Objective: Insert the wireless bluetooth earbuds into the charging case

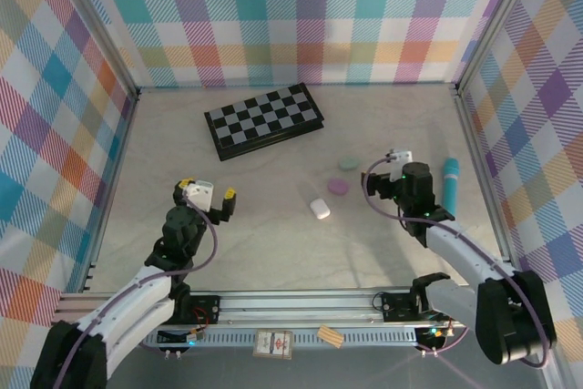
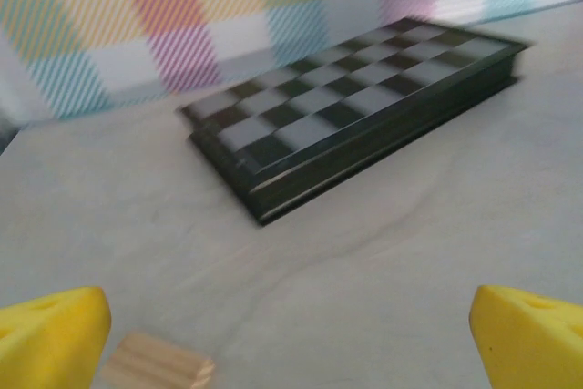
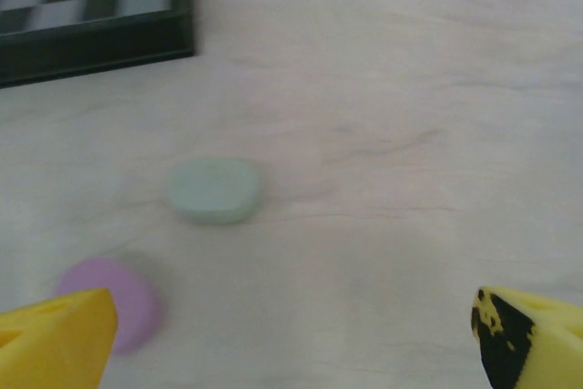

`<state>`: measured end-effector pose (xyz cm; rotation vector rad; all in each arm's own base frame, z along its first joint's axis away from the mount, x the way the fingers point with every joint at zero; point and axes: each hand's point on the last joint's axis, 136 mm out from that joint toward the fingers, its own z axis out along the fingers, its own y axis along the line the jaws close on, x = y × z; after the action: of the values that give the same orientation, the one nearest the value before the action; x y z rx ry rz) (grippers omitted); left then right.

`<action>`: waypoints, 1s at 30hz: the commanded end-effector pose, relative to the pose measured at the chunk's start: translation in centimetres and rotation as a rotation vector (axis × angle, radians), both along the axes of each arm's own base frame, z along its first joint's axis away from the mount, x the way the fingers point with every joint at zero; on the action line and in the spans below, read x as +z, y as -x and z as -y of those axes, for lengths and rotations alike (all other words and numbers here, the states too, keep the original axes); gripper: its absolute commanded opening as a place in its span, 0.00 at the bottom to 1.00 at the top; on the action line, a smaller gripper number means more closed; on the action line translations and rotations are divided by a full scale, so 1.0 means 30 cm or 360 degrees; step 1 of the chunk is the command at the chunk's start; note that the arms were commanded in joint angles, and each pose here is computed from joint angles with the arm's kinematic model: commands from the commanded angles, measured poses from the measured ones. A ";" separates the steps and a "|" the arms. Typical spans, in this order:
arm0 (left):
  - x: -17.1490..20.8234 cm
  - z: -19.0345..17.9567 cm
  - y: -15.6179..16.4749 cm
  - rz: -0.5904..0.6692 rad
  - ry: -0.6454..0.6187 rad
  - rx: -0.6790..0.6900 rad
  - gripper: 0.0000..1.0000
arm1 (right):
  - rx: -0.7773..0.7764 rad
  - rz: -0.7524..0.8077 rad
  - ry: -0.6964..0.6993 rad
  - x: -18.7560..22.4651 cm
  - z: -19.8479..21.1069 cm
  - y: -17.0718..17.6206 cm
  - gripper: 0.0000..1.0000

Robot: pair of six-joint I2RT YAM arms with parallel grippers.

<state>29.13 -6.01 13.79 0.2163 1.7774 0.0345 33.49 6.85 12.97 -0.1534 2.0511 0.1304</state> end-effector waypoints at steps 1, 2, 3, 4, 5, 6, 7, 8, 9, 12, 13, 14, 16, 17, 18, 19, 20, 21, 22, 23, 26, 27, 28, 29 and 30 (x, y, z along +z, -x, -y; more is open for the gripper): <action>-0.009 -0.053 -0.046 0.0037 0.0134 0.0104 1.00 | -0.0098 0.0188 0.0004 0.035 0.065 -0.063 0.99; -0.013 -0.056 -0.065 0.0031 0.0138 0.0104 1.00 | -0.0117 0.0204 0.0004 0.027 0.077 -0.076 0.99; -0.015 -0.057 -0.084 0.0027 0.0151 0.0103 1.00 | -0.0124 0.0218 0.0004 0.018 0.083 -0.087 0.99; -0.021 -0.058 -0.107 0.0014 0.0164 0.0103 1.00 | -0.0141 0.0217 0.0012 0.000 0.096 -0.101 0.99; -0.027 -0.062 -0.132 -0.0001 0.0171 0.0105 1.00 | -0.0158 0.0209 0.0016 -0.019 0.107 -0.114 0.99; -0.026 -0.064 -0.153 -0.0001 0.0181 0.0102 1.00 | -0.0170 0.0225 0.0019 -0.027 0.117 -0.126 0.99; -0.036 -0.069 -0.179 -0.0008 0.0197 0.0107 1.00 | -0.0198 0.0243 0.0011 -0.031 0.132 -0.138 0.99; -0.041 -0.075 -0.204 -0.0009 0.0220 0.0109 1.00 | -0.0200 0.0244 0.0013 -0.028 0.136 -0.145 0.99; -0.052 -0.082 -0.227 -0.0021 0.0244 0.0107 1.00 | -0.0187 0.0258 -0.0001 -0.024 0.137 -0.150 0.99; -0.136 -0.110 -0.297 -0.0117 0.0296 0.0130 1.00 | -0.0182 0.0265 -0.0033 -0.044 0.151 -0.164 0.99; -0.157 -0.119 -0.314 -0.0121 0.0319 0.0137 1.00 | -0.0183 0.0264 -0.0044 -0.061 0.157 -0.167 0.99; -0.151 -0.126 -0.323 -0.0111 0.0328 0.0139 1.00 | -0.0177 0.0271 -0.0052 -0.073 0.157 -0.169 0.99; -0.173 -0.138 -0.329 -0.0215 0.0334 0.0176 1.00 | -0.0157 0.0250 -0.0057 -0.109 0.151 -0.178 0.99; -0.172 -0.137 -0.343 -0.0209 0.0337 0.0178 1.00 | -0.0154 0.0256 -0.0055 -0.114 0.151 -0.190 0.99; -0.178 -0.141 -0.359 -0.0260 0.0332 0.0198 1.00 | -0.0148 0.0220 -0.0055 -0.120 0.148 -0.198 0.99; -0.198 -0.151 -0.369 -0.0342 0.0321 0.0234 1.00 | -0.0137 0.0161 -0.0059 -0.131 0.144 -0.205 0.99; -0.190 -0.155 -0.368 -0.0308 0.0330 0.0242 1.00 | -0.0135 0.0172 -0.0077 -0.129 0.148 -0.211 0.99; -0.191 -0.157 -0.369 -0.0304 0.0323 0.0250 1.00 | -0.0146 0.0144 -0.0097 -0.132 0.158 -0.210 0.99; -0.192 -0.157 -0.368 -0.0316 0.0325 0.0250 1.00 | -0.0146 0.0157 -0.0104 -0.130 0.161 -0.211 0.99; -0.191 -0.156 -0.368 -0.0304 0.0323 0.0250 1.00 | -0.0146 0.0148 -0.0101 -0.131 0.161 -0.210 0.99; -0.189 -0.154 -0.368 -0.0302 0.0316 0.0248 1.00 | -0.0148 0.0156 -0.0099 -0.129 0.163 -0.212 0.99; -0.191 -0.156 -0.367 -0.0308 0.0316 0.0253 1.00 | -0.0145 0.0149 -0.0100 -0.131 0.161 -0.211 0.99; -0.190 -0.155 -0.367 -0.0305 0.0314 0.0250 1.00 | -0.0146 0.0154 -0.0101 -0.130 0.162 -0.212 0.99; -0.190 -0.154 -0.367 -0.0305 0.0313 0.0249 1.00 | -0.0144 0.0150 -0.0101 -0.130 0.161 -0.211 0.99; -0.191 -0.153 -0.367 -0.0307 0.0311 0.0249 1.00 | -0.0145 0.0154 -0.0100 -0.129 0.161 -0.212 0.99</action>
<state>40.11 -1.60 8.15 -0.0484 1.9675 -0.0514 39.22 1.80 7.91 -0.0252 1.9904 0.1016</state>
